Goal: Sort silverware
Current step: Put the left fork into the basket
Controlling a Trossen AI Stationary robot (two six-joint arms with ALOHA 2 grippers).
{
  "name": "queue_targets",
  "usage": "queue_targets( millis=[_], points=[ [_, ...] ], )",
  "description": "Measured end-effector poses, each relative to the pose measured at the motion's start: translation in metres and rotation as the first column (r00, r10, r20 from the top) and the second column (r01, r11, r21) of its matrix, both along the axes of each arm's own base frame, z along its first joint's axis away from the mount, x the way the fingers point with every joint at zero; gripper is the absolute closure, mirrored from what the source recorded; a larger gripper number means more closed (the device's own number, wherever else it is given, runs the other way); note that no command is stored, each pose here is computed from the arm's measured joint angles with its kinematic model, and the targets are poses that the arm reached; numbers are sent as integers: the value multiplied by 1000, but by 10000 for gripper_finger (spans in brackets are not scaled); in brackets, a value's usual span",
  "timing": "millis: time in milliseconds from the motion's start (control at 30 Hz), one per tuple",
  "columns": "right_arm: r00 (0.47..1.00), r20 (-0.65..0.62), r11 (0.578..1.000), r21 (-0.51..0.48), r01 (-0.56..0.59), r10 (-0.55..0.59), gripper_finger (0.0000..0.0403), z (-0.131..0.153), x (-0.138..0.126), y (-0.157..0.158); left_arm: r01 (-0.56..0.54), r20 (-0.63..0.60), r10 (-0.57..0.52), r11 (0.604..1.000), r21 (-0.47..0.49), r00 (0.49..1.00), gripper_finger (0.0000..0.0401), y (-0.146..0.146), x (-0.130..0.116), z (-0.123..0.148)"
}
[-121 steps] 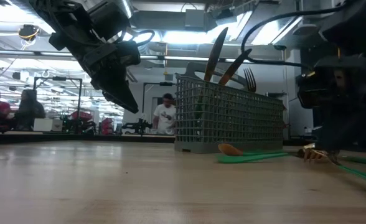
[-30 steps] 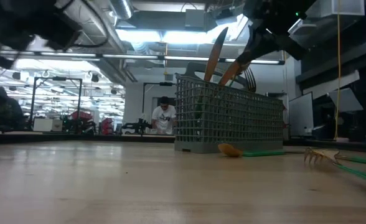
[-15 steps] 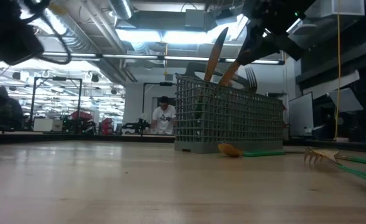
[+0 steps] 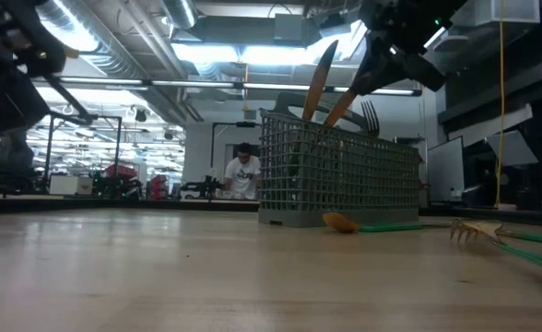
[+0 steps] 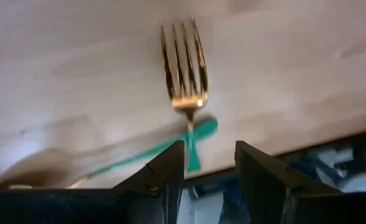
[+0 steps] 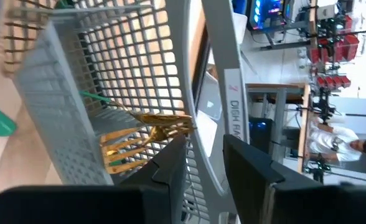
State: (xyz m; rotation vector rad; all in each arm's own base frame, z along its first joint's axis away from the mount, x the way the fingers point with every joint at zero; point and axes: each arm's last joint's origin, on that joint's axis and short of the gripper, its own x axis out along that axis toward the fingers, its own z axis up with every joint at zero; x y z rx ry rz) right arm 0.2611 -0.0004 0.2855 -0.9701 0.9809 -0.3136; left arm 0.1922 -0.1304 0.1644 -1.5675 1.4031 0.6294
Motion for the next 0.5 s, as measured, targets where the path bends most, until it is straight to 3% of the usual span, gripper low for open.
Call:
queue_targets(
  millis=[500],
  points=[
    [1000,3,999,-30,29,-29,292,1,-1,-1,-39,-54,39,999,-2,998,270,-11,5,-16]
  ],
)
